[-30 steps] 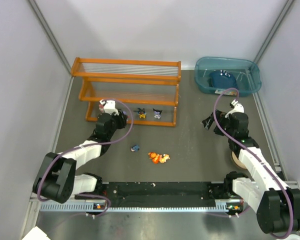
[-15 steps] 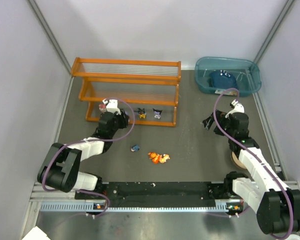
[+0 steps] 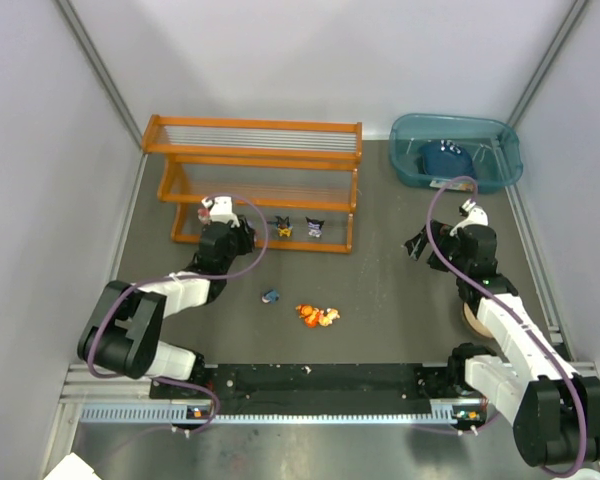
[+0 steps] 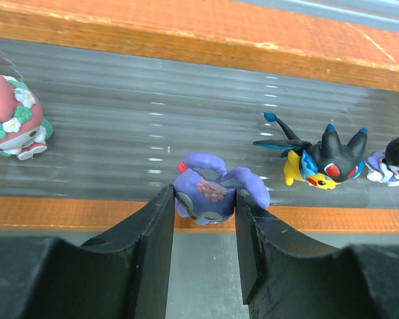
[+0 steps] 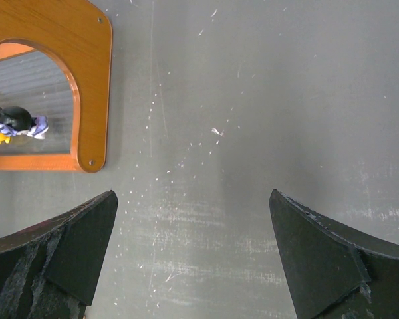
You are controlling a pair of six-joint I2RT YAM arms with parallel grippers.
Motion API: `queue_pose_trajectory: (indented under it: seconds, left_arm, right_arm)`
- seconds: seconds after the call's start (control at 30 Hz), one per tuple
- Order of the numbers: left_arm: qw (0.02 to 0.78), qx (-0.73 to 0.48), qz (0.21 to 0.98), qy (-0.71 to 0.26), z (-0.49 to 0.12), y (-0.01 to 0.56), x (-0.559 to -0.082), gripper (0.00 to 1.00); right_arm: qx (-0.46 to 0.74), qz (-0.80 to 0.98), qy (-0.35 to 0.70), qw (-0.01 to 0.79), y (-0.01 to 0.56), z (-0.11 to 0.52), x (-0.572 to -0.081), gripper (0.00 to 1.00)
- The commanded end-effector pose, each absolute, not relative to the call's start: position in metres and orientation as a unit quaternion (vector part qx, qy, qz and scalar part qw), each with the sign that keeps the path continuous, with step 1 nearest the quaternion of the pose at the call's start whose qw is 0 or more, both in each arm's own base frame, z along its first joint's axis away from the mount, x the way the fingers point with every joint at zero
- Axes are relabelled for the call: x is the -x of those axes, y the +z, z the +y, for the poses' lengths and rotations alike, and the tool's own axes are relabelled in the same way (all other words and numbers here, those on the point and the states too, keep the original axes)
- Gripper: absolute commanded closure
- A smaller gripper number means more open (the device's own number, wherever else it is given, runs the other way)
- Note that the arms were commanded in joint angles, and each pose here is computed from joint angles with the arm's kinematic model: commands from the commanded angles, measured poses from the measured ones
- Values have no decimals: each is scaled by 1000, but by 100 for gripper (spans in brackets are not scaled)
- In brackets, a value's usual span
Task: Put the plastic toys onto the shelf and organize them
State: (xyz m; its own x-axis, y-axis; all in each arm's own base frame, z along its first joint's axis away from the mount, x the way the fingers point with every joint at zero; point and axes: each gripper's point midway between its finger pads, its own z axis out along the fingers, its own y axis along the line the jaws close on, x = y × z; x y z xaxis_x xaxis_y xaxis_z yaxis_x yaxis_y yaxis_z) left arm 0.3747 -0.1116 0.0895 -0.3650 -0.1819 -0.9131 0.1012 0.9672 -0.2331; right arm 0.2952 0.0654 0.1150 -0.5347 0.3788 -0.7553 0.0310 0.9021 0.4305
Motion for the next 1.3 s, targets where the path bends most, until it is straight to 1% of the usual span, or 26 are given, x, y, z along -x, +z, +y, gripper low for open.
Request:
queue_pose_trajectory:
  seconds: [0.0,0.5,0.8,1.07,1.27]
  left_arm:
    - [598,57,789,-128,-109,116,-396,100]
    - [603,80,788,-100,-102,117,-415,100]
    - [606,81,785,-98,-100,114,-413,100]
    - [602,111,787,-73,-90,111,-412,100]
    - [602,100,789,-73,-94,110,-414,100]
  right_arm:
    - [-108,850,187,481,122,68,-300,1]
    - [-109,853,180,478,118,66,-302,1]
    - [-109,854,183,475,117,67,-302,1]
    - [-109,853,185,475,117,68,-302,1]
    - [-108,853,185,476,118,68,-302,1]
